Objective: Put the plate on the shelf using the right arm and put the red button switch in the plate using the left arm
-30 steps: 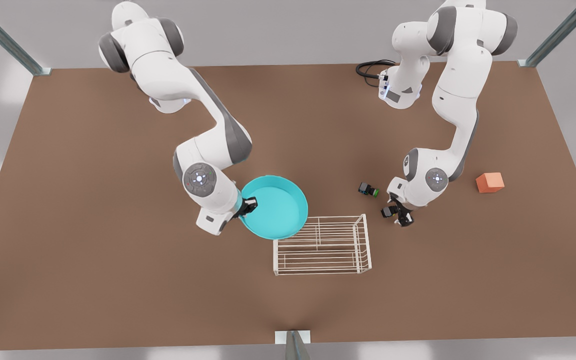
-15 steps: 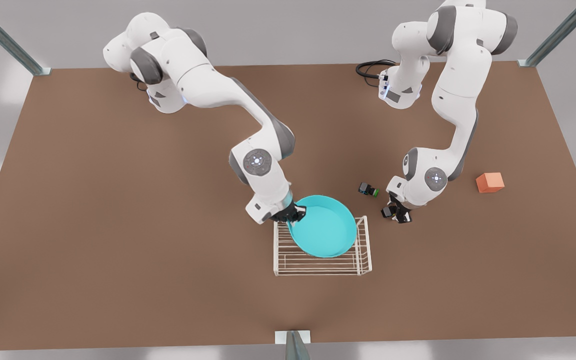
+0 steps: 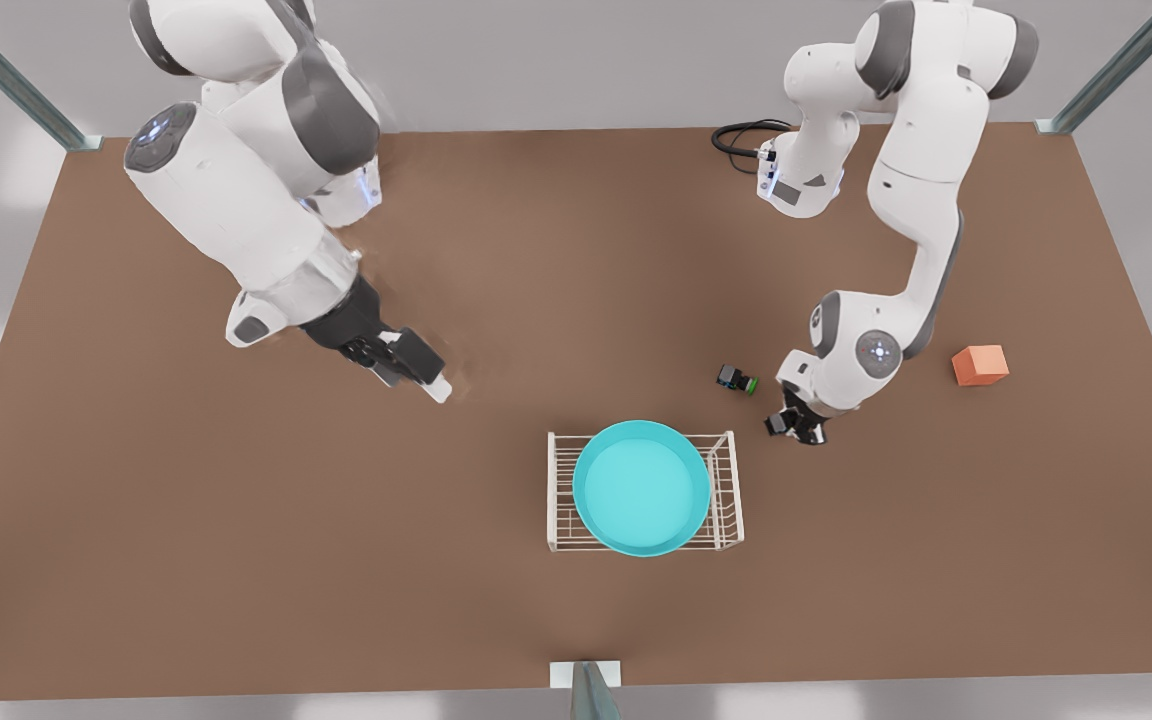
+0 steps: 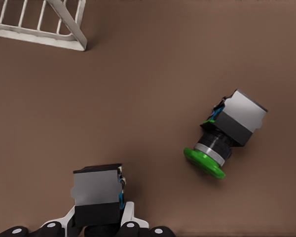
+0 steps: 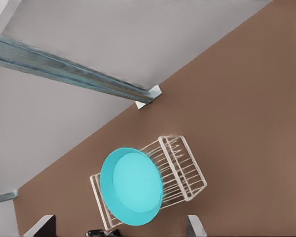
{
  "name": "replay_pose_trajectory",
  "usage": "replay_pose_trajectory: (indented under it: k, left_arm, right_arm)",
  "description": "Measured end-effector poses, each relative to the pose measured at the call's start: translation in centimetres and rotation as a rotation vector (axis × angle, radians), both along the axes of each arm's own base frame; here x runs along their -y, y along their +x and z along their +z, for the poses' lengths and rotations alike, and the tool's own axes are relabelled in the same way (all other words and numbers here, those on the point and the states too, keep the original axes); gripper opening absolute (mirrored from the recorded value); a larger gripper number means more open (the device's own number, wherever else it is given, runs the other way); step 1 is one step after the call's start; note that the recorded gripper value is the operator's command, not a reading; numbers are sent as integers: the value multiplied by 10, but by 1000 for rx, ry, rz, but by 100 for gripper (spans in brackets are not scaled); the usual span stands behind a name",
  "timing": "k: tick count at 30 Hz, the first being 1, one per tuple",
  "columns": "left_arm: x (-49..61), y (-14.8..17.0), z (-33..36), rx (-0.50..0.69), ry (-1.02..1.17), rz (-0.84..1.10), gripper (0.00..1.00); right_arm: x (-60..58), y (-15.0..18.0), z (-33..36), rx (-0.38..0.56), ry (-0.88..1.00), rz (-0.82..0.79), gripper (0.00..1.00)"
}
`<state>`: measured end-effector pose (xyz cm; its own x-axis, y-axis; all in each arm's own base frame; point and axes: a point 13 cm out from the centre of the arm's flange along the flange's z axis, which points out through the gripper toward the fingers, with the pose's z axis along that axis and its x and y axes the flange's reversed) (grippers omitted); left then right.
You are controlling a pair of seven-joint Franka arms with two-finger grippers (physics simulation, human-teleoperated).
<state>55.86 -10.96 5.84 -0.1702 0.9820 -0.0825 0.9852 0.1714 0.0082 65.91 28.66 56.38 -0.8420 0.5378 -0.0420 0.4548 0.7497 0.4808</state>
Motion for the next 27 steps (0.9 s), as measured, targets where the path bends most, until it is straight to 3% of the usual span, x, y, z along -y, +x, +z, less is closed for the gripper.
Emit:
replay_pose_trajectory:
  k: [2, 4, 9, 15, 27]
  left_arm:
    - [-7, 8, 14, 15, -1, 13, 47]
    - [-18, 17, 27, 32, -3, 32, 47]
    - [-29, 39, 75, 91, -5, 52, 47]
    - [-15, 79, 154, 151, -23, 38, 47]
    - [120, 95, 272, 123, -83, -65, 47]
  right_arm:
    - [119, 0, -52, -131, -136, -50, 100]
    - [159, -11, -88, -220, -233, 0, 100]
    - [223, -31, -115, -326, -324, 107, 100]
    - [246, -47, -106, -352, -364, 238, 100]
    - [245, -59, -111, -358, -374, 428, 100]
